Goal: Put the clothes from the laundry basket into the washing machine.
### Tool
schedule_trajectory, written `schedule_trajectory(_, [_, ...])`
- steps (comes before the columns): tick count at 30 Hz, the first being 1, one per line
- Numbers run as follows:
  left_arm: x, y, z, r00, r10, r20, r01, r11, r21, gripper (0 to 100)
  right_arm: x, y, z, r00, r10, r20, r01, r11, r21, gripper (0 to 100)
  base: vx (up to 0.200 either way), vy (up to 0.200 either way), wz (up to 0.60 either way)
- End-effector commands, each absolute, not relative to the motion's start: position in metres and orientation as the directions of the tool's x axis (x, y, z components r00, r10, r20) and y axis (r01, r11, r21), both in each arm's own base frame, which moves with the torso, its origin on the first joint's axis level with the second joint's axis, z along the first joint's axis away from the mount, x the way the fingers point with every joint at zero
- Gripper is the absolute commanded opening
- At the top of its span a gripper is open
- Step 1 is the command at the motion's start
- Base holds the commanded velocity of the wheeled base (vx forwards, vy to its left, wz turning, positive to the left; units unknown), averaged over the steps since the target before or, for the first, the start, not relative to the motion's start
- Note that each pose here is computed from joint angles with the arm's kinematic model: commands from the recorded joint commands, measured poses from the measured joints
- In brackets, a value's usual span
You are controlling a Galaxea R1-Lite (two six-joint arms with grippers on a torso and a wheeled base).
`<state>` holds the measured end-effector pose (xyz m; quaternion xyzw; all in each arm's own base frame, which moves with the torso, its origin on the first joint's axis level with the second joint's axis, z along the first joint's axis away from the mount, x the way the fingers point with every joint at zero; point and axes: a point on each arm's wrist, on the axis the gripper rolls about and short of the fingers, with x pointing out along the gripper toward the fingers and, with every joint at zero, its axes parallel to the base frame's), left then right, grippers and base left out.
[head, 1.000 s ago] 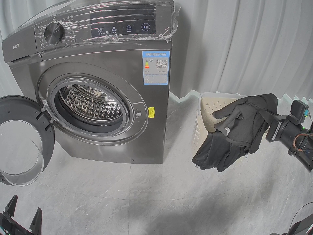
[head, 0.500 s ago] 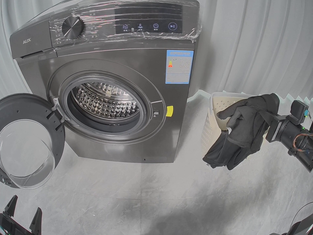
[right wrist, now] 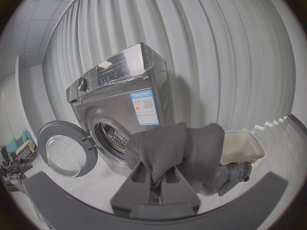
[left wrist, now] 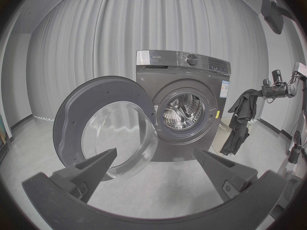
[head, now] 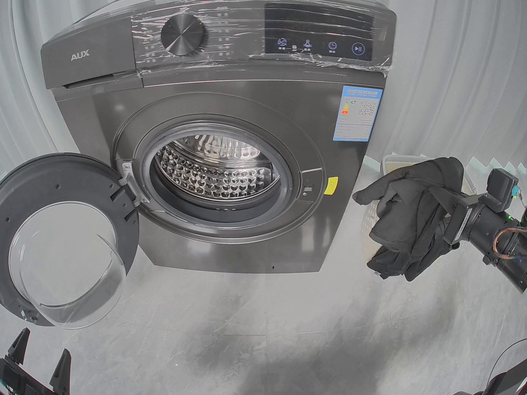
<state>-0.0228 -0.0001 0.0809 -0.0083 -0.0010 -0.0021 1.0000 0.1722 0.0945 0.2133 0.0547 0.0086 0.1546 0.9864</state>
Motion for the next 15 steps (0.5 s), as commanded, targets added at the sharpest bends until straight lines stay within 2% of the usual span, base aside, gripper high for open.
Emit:
schedule_trajectory(1, [-0.0228,-0.0001,0.0761,1.0,-0.005,0.002,0.005,1.0,-0.017,100,0.1712,0.0956,0.2165,0.949,0.314,0.022,-0.314,0.942,0.115,0,0.0,0.0,0.0])
schedule_trajectory(15, [-0.0227,-0.0001,0.0761,1.0,-0.006,0.0,0.006,1.0,-0.017,100,0.1721,0.0953,0.2162,0.948,0.318,0.026,-0.319,0.941,0.115,0,0.0,0.0,0.0])
